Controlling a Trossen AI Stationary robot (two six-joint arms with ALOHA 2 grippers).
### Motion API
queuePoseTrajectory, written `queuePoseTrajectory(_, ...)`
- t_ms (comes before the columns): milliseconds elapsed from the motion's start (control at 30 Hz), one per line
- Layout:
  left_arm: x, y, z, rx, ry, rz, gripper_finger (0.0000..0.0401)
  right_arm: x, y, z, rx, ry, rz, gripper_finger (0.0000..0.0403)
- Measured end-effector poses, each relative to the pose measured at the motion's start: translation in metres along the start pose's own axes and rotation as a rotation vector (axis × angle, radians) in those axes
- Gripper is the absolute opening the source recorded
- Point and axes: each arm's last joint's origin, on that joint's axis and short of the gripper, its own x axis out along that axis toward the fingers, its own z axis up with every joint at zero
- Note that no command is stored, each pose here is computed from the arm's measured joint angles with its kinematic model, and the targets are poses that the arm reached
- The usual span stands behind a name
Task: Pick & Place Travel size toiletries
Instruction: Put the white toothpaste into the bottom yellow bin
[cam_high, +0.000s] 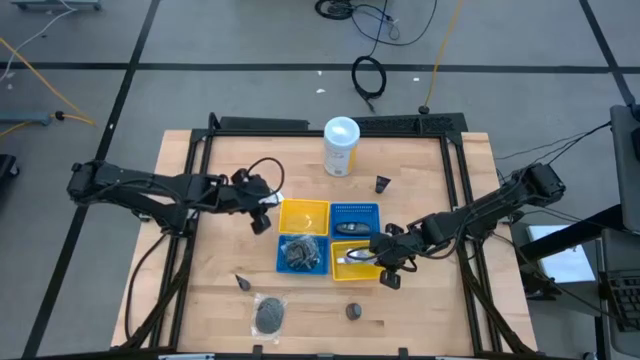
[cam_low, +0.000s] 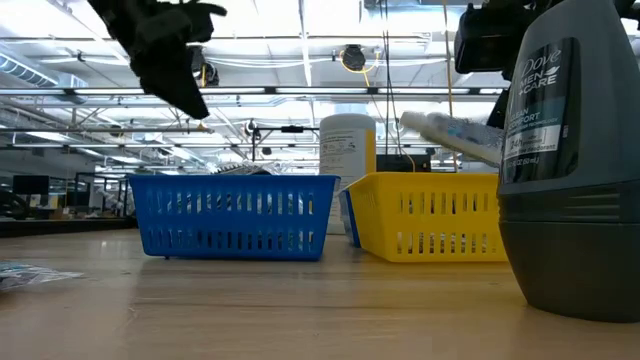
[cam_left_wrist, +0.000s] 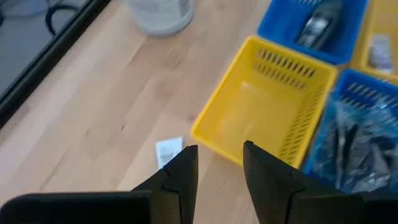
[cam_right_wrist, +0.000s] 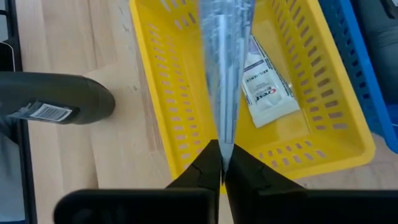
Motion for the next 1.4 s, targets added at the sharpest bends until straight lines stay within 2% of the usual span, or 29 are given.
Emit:
queuePoseTrajectory(333,0.013,0.006,-0.006,-0.011,0.108,0.060,0.0127,0.000,0.000,0.002,-0.012,-0.030,-0.020,0.0057)
queuePoseTrajectory(467,0.023,0.006,-0.006,-0.007,0.148,0.085,0.0127,0.000,0.003,0.006,-0.054,-0.084,0.000,0.0076)
queuePoseTrajectory(633,0.042,0.010,-0.014,-0.006,0.274,0.146,0.0127,-0.001,0.007,0.012,-0.104,-0.154,0.034,0.0094)
queuePoseTrajectory(767,0.057,0.010,-0.021,0.011,0.370,0.167,0.0127,-0.002,0.009,0.015,-0.135,-0.182,0.049,0.0103)
queuePoseTrajectory(1067,0.075,0.007,-0.029,0.008,0.469,0.172,0.0129,-0.002,0.009,0.015,-0.152,-0.183,0.048,0.0107)
queuePoseTrajectory(1400,0.077,0.008,-0.030,-0.016,0.499,0.147,0.0194,-0.002,0.010,0.016,-0.152,-0.195,0.055,0.0107)
